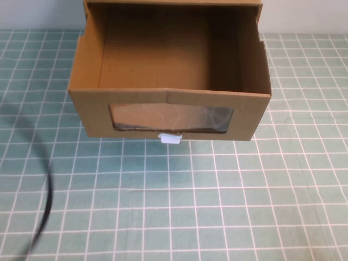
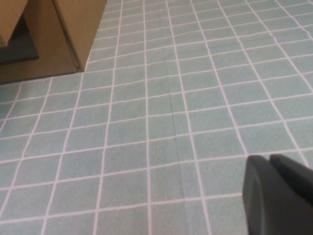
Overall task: Close the shoe box
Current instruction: Press the shoe box with left arm
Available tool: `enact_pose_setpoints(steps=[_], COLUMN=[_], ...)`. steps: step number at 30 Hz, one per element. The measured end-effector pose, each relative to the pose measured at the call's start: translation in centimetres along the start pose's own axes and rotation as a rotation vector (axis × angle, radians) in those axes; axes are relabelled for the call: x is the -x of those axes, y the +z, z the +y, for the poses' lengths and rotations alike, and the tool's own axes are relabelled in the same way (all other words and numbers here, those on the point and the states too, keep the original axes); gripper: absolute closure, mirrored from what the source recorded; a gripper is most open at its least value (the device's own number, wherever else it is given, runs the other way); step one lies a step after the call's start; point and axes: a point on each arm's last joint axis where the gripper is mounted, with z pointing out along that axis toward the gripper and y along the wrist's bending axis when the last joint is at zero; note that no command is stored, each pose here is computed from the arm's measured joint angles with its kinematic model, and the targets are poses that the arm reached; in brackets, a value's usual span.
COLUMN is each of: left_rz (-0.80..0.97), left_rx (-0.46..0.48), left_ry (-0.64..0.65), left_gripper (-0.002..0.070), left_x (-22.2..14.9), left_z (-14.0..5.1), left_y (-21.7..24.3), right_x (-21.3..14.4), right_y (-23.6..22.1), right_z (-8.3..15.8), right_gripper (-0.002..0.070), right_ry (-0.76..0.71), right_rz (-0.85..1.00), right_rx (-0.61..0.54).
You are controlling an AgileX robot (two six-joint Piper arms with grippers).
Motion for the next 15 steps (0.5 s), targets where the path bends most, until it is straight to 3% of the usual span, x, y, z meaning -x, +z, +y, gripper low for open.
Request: enact_pose_setpoints(steps=[9,15], left_rz=[0.096,0.13], left_rx=[-0.154,-0.263], left_ry=[0.211,0.297], left_gripper=[0.068,0.068], left_x=[13.8,17.7], left_z=[-0.3,-1.4], left_y=[9.0,17.4], right_x=[0.0,0.0], right_y=[0.0,0.0], right_z=[0.0,0.0], right_gripper=[0.0689,0.0689], right_ry=[0.0,0.0], right_rz=[0.0,0.0], right_rx=[0.0,0.0])
